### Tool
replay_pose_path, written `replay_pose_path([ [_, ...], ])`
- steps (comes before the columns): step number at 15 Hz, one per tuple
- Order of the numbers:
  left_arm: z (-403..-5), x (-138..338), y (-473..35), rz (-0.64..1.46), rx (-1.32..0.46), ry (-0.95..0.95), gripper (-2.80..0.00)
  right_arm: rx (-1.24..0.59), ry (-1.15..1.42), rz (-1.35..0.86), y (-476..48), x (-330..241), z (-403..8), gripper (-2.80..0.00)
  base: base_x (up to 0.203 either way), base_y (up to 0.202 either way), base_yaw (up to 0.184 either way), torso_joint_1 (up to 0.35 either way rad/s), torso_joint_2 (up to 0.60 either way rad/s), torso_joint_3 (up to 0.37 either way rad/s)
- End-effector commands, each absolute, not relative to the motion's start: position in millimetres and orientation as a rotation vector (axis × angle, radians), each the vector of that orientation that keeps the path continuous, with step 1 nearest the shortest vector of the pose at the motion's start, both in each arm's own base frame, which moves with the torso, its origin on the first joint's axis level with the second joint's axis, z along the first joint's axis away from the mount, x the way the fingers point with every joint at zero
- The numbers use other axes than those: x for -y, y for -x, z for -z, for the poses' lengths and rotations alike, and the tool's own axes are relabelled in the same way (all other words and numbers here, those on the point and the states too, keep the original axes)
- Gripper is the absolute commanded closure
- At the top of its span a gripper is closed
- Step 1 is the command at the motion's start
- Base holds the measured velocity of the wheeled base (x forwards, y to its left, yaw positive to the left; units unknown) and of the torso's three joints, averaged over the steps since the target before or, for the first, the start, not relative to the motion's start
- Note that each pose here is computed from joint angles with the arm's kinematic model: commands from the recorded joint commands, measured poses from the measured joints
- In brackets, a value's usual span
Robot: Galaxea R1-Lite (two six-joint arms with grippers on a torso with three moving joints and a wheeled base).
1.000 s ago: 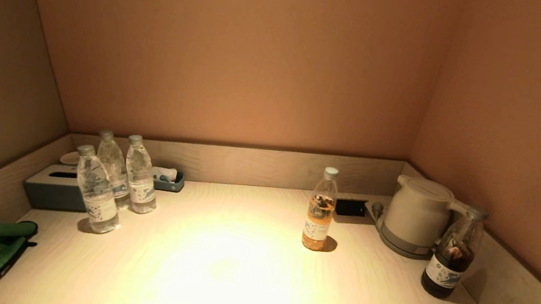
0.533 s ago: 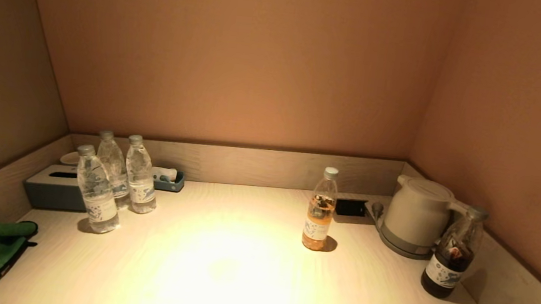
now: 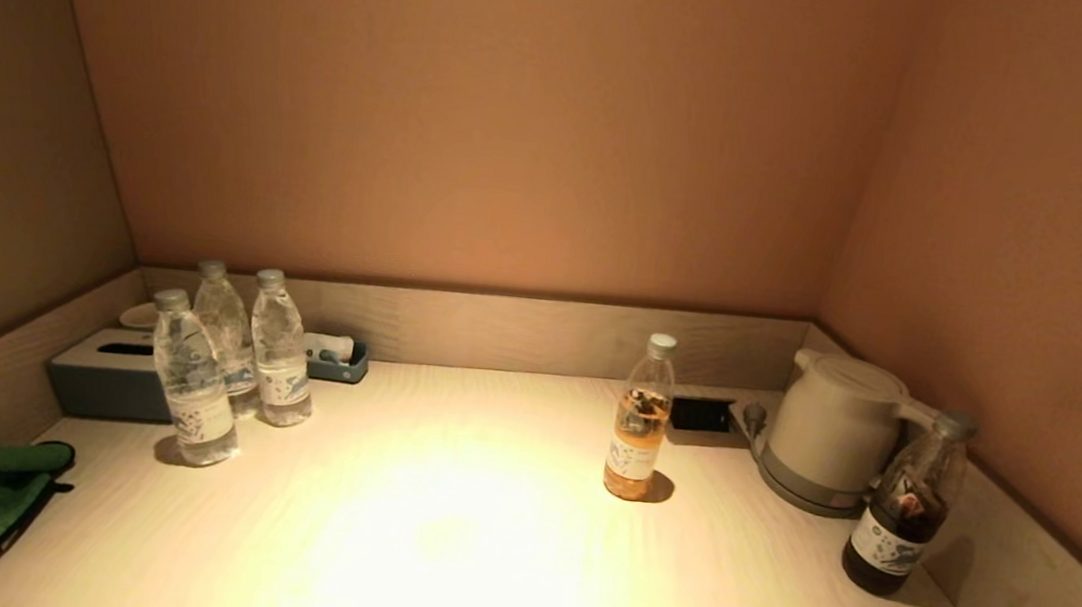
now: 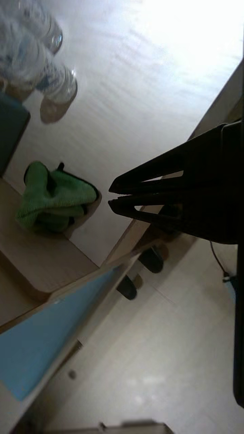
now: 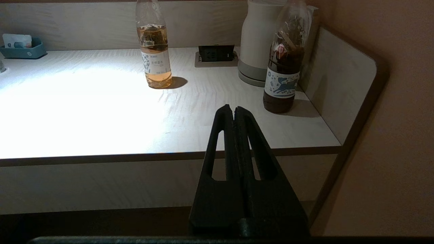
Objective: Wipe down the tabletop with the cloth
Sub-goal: Pick up the tablecloth
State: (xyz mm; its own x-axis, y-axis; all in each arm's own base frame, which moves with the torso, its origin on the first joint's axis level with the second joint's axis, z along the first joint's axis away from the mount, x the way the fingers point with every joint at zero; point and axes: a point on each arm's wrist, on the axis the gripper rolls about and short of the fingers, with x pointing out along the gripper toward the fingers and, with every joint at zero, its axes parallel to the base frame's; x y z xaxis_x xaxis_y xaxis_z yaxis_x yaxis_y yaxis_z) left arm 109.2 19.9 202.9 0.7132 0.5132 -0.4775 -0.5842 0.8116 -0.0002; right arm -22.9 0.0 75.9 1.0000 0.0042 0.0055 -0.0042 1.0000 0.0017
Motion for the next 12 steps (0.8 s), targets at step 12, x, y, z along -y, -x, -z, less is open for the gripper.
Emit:
replay_pose_path([
  [12, -76.1, -98.9, -294.4, -0.878, -0.868, 0.201, 0.00, 0.005, -0.002, -0.005, 22.8, 0.0, -76.0, 0.00, 0.000, 0.000, 0.000, 0.000, 0.00, 0.000],
])
